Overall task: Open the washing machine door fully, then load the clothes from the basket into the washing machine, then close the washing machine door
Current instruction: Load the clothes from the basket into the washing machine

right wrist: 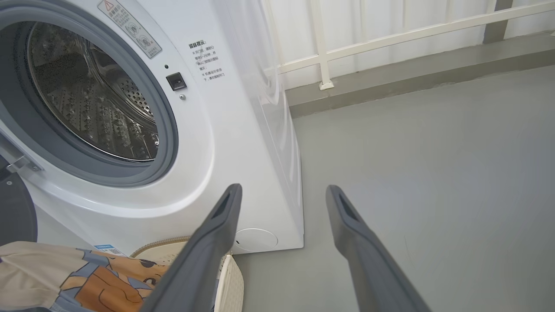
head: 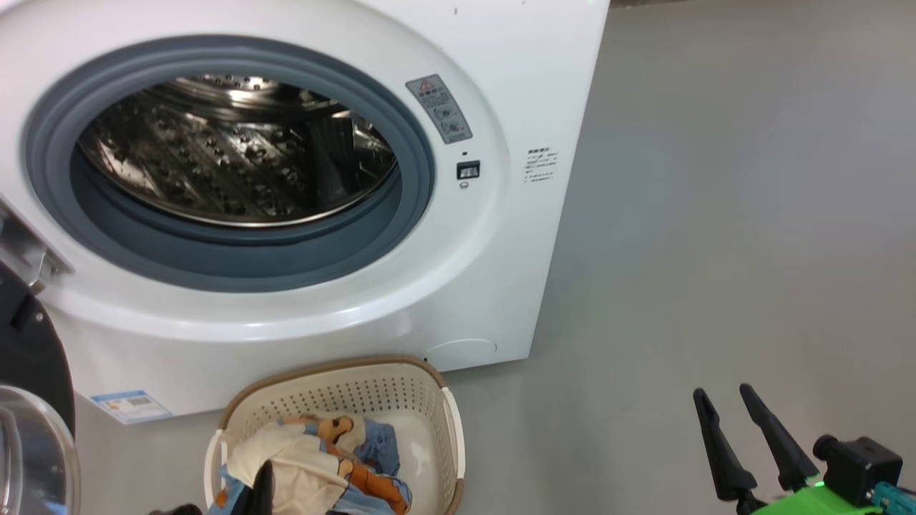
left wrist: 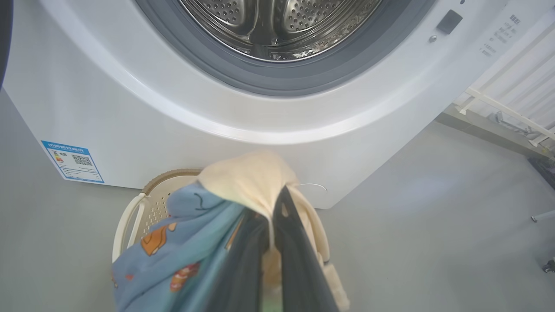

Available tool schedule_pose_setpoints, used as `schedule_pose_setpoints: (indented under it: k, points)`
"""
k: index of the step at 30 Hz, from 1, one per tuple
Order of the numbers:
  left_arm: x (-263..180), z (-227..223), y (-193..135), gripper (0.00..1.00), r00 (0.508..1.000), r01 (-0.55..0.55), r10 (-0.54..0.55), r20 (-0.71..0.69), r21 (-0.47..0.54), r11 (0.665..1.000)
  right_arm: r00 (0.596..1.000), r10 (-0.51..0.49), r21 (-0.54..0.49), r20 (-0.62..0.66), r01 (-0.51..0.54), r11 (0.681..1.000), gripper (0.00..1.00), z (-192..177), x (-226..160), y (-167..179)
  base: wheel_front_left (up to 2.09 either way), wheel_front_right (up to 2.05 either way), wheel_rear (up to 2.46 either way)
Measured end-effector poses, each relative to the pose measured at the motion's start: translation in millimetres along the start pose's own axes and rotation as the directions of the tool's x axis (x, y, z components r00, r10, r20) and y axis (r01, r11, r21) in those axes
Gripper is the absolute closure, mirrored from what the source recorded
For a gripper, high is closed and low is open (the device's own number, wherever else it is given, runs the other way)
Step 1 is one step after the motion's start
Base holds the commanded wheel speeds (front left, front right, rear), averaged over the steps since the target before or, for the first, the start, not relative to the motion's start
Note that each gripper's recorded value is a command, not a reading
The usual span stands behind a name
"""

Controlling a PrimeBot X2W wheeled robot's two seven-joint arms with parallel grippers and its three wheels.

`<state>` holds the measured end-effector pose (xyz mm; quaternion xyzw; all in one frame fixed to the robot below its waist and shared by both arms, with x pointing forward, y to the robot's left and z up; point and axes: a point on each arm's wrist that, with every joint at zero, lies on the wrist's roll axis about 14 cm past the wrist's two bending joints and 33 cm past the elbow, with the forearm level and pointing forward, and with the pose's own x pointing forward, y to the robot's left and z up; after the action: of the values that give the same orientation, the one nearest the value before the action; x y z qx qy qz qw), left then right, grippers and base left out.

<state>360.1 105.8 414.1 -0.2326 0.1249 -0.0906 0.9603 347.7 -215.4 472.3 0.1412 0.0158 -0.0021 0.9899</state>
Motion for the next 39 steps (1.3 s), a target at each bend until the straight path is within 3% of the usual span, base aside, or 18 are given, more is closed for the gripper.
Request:
schedule_pose_setpoints:
  k: [13,39]
  points:
    - [-24,28,-17,1.0,0.993,0.039,-0.045,0.108,0.053,0.998,0.999,-0.036,0.0,0.029,0.036,0.999,0.0,8,-30,-11,0.0,0.0,0.0]
    - [-52,54,-19,1.0,0.976,0.022,-0.037,0.213,0.071,0.997,0.997,0.028,-0.024,0.071,-0.027,0.999,0.0,21,-30,4,0.0,0.0,0.0]
